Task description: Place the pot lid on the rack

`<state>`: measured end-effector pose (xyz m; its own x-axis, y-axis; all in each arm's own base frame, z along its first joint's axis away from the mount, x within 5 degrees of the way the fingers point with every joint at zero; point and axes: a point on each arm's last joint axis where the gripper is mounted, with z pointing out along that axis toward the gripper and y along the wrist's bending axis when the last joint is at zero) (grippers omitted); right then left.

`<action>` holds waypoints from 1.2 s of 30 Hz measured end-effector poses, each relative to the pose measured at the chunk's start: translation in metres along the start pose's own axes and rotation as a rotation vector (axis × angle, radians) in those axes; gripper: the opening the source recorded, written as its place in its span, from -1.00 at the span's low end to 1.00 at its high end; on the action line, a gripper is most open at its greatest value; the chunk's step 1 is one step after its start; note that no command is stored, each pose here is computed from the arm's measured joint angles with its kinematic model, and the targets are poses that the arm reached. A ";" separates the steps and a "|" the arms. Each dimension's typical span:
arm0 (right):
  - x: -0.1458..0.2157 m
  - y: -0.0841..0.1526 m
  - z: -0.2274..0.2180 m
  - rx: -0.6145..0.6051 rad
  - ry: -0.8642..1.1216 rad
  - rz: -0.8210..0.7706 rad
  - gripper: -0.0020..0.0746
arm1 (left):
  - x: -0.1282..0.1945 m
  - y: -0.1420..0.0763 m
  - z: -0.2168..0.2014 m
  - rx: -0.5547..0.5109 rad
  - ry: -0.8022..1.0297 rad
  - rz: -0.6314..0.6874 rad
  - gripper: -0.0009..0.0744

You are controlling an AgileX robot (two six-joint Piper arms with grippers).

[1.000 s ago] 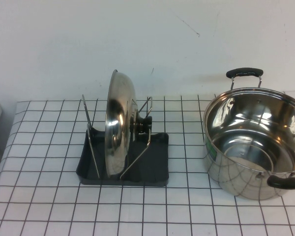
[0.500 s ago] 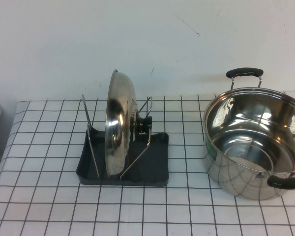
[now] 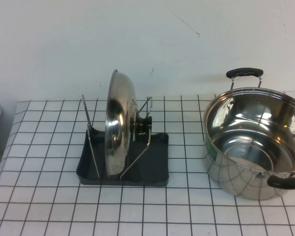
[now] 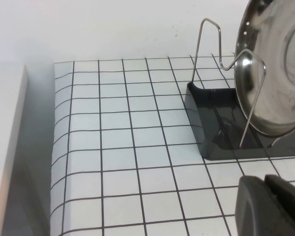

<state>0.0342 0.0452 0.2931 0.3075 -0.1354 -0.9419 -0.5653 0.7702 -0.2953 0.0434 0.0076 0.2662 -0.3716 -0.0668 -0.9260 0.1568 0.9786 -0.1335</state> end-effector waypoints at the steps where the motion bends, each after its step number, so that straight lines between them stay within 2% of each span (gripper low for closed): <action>1: 0.000 -0.004 0.000 0.040 0.002 0.005 -0.95 | 0.000 0.000 0.000 0.000 0.000 0.000 -0.98; 3: 0.000 -0.012 -0.001 0.134 0.000 0.037 -0.95 | 0.000 0.000 0.000 0.000 0.000 0.000 -0.98; 6: 0.000 -0.021 -0.002 0.231 -0.020 0.170 -0.95 | 0.000 0.000 0.000 0.001 0.000 -0.001 -0.98; 9: 0.000 -0.024 -0.003 0.270 -0.043 0.311 -0.95 | 0.000 0.000 0.000 0.001 0.000 -0.001 -0.98; 12: 0.000 -0.026 -0.004 0.284 -0.055 0.368 -0.95 | 0.000 0.000 0.000 0.001 0.000 -0.003 -0.98; 16: 0.000 -0.032 -0.006 0.357 -0.047 0.278 -0.95 | 0.000 0.000 0.000 0.001 0.000 -0.003 -0.98; 18: 0.007 -0.035 -0.008 0.401 0.055 0.196 -0.95 | 0.000 0.000 0.000 0.001 0.000 -0.003 -0.98; 20: 0.017 -0.028 -0.007 0.335 0.200 0.159 -0.95 | 0.000 0.000 0.000 0.001 0.000 -0.003 -0.98; 22: 0.021 -0.022 -0.007 0.274 0.245 0.105 -0.95 | 0.000 0.000 0.000 0.003 0.000 -0.004 -0.98; 24: 0.026 -0.020 -0.008 0.279 0.254 0.069 -0.95 | 0.000 0.000 0.000 0.003 0.000 -0.004 -0.98; 26: 0.036 -0.021 -0.010 0.337 0.272 0.050 -0.95 | 0.000 0.000 0.000 0.003 -0.002 -0.003 -0.98; 36: 0.112 -0.019 -0.032 0.710 0.475 0.177 -0.95 | 0.000 0.000 0.000 0.004 -0.001 -0.005 -0.98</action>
<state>0.0544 -0.0046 0.1880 -0.1813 -0.1007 -0.9783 0.0846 0.9895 -0.1175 0.0433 0.0074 0.2663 -0.3714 -0.0715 -0.9257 0.1584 0.9775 -0.1391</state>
